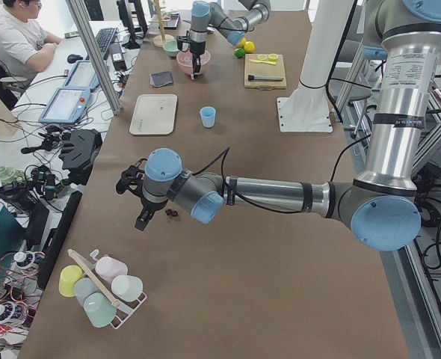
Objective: Put ice and cherries in cup
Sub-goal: 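Carry the ice cube over the blue cup and open the right gripper, then move the right gripper back to the pink ice bowl, then grasp a third ice cube from the pink bowl with the right gripper, then drop ice into the blue cup with right gripper while left arm moves out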
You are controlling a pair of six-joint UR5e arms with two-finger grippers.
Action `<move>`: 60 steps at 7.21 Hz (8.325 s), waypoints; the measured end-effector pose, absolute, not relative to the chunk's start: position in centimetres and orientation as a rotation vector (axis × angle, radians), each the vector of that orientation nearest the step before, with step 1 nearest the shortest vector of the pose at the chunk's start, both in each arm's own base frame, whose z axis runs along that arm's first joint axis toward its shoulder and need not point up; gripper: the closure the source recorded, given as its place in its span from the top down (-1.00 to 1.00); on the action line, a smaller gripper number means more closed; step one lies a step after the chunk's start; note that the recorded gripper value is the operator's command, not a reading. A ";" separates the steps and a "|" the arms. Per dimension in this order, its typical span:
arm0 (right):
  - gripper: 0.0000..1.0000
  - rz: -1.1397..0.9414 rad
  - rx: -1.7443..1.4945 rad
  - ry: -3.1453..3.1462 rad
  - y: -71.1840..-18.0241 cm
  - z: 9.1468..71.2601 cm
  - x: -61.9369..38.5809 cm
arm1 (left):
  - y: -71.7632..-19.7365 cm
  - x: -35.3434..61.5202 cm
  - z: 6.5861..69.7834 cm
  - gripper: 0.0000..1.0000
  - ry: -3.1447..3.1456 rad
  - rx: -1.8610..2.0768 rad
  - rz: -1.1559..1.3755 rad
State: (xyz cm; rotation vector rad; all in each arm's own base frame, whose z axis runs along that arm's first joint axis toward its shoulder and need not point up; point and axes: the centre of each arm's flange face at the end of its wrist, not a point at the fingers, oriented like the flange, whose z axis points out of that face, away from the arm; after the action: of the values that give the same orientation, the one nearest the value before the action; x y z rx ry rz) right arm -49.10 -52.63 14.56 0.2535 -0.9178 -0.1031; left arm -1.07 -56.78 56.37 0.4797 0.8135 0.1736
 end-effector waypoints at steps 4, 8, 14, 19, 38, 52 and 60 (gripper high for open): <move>-1.00 -0.042 0.283 -0.889 -46.6 8.9 -60.1 | -57.1 1.4 55.6 0.96 0.823 0.521 0.236; 0.69 -0.044 0.297 -0.858 -45.7 9.6 -62.3 | -57.0 1.4 55.8 0.96 0.824 0.526 0.238; 0.96 -0.039 0.246 -0.829 -52.5 10.4 -47.2 | -56.9 1.7 55.8 0.96 0.826 0.524 0.241; 0.94 0.189 0.083 -0.697 -63.8 31.9 -27.2 | -55.9 1.7 56.6 0.96 0.828 0.539 0.252; -0.32 0.114 0.059 -0.773 -62.4 44.4 -32.2 | -55.7 1.9 57.5 0.96 0.830 0.567 0.272; -1.00 0.047 0.162 -0.946 -55.6 15.4 -47.9 | -59.9 14.2 52.2 0.96 0.861 0.539 0.349; -0.50 0.060 0.214 -0.918 -46.1 9.4 -63.3 | -60.1 16.8 53.0 0.96 0.870 0.511 0.372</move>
State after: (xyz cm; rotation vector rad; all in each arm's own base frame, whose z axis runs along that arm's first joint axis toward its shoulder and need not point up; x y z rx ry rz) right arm -63.29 -46.14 9.43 0.2145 -0.9184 0.0600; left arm 16.83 -60.15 53.01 0.5107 0.8697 0.3725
